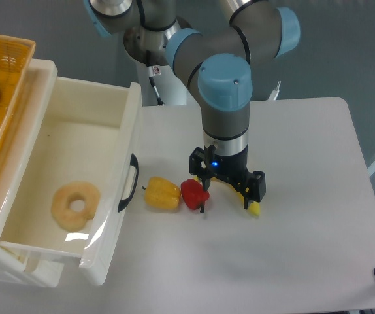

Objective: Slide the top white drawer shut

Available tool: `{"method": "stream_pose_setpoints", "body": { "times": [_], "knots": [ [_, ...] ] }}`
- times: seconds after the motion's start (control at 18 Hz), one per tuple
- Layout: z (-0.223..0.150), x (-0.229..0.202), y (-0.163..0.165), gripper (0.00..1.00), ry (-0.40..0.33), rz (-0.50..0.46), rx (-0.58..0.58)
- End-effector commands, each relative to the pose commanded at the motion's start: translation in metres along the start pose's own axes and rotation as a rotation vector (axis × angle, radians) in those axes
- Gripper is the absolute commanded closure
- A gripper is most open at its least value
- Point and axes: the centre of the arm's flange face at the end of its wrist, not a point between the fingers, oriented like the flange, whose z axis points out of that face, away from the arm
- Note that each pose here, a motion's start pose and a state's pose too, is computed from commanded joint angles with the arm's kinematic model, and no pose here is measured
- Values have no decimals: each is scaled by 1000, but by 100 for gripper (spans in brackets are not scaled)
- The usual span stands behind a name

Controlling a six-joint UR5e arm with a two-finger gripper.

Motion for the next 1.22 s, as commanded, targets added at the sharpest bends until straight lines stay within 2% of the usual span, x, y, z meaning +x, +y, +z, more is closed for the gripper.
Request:
{"method": "stream_pose_setpoints", "body": {
  "times": [0.39,0.72,1.22],
  "knots": [
    [7,6,-2,0,-9,-17,-37],
    [10,8,-2,0,-5,-153,-35],
    [18,14,-2,0,4,-161,-52]
  ]
}}
